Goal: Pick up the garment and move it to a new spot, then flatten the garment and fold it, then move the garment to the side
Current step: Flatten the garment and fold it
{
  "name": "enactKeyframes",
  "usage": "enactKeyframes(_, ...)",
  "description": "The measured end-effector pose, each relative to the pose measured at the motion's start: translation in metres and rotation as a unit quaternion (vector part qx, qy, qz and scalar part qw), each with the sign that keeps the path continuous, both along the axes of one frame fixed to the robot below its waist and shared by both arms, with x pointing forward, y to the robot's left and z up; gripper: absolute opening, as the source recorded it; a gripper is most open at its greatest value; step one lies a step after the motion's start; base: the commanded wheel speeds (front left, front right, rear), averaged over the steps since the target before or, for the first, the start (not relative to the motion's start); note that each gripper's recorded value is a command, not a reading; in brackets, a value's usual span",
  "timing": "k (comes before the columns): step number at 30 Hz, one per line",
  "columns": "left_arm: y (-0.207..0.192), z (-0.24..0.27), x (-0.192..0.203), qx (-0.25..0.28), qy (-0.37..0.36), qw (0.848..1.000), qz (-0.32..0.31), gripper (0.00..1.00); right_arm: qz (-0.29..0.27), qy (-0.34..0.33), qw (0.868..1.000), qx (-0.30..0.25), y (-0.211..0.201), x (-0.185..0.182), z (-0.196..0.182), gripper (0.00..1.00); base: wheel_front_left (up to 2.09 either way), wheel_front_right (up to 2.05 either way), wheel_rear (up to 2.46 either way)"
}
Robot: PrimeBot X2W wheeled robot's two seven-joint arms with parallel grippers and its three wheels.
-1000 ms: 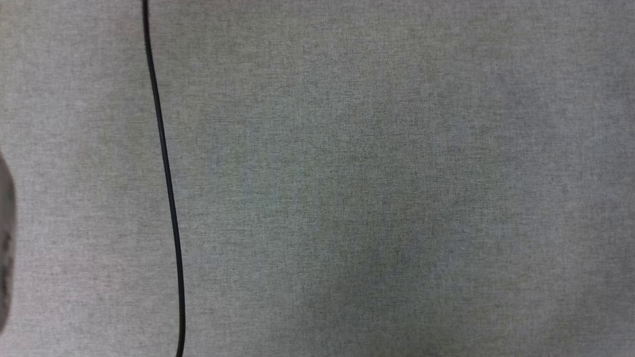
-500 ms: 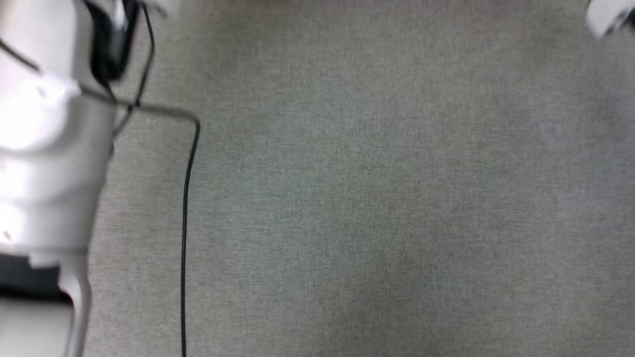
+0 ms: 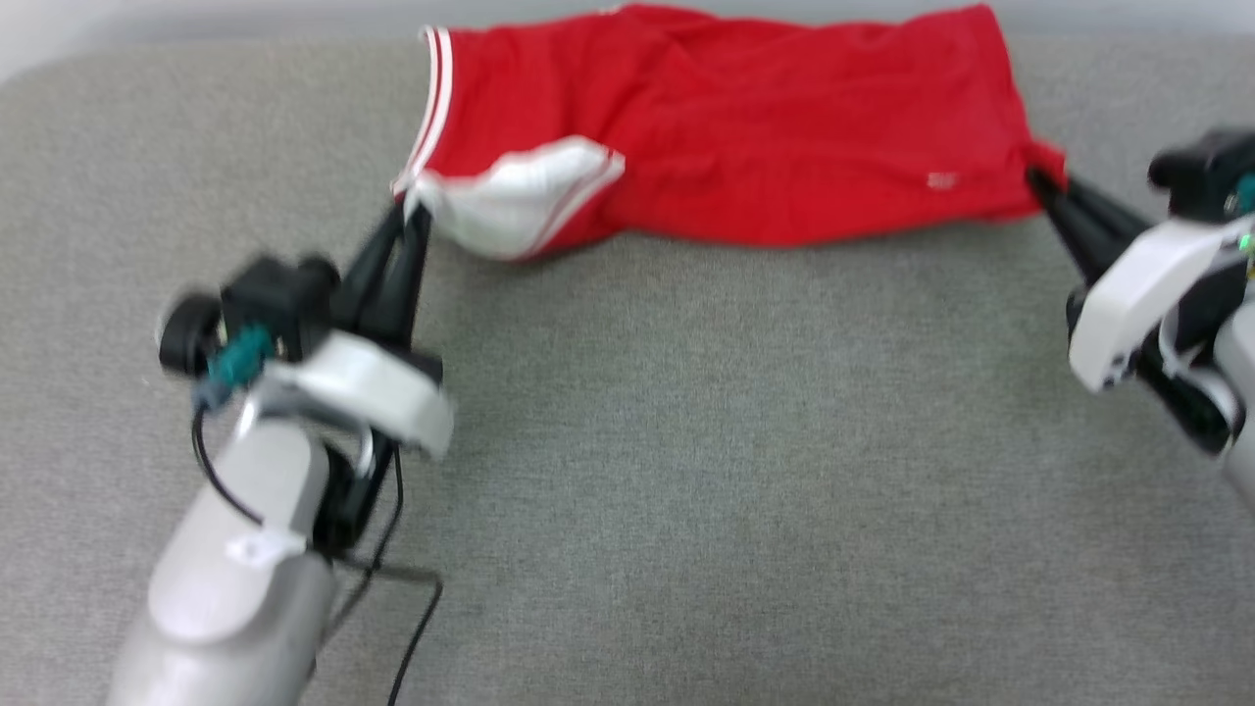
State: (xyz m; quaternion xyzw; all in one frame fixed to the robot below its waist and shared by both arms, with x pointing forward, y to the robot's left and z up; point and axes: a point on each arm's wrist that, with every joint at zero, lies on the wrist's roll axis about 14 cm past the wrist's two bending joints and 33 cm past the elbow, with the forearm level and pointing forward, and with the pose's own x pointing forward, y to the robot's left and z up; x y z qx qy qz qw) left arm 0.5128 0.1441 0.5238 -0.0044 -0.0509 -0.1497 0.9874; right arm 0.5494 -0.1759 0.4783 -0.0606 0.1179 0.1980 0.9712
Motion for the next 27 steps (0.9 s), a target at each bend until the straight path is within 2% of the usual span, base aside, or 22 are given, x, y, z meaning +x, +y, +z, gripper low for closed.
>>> enactKeyframes(18, 0.022, -0.062, -0.164, -0.065, 0.130, 0.988, 0.057, 0.00, -0.002, 0.056, 0.998, 0.010, -0.015, -0.130, -0.031, 0.00, 0.00, 0.00, 0.00)
enactKeyframes(23, 0.008, -0.081, -0.206, -0.079, 0.181, 0.980, 0.032, 0.00, -0.007, 0.075, 0.997, 0.025, -0.016, -0.161, -0.041, 0.00, 0.00, 0.00, 0.00)
enactKeyframes(27, 0.004, -0.085, -0.224, -0.093, 0.197, 0.976, 0.030, 0.00, -0.021, 0.089, 0.995, 0.031, -0.027, -0.181, -0.048, 0.00, 0.00, 0.00, 0.00)
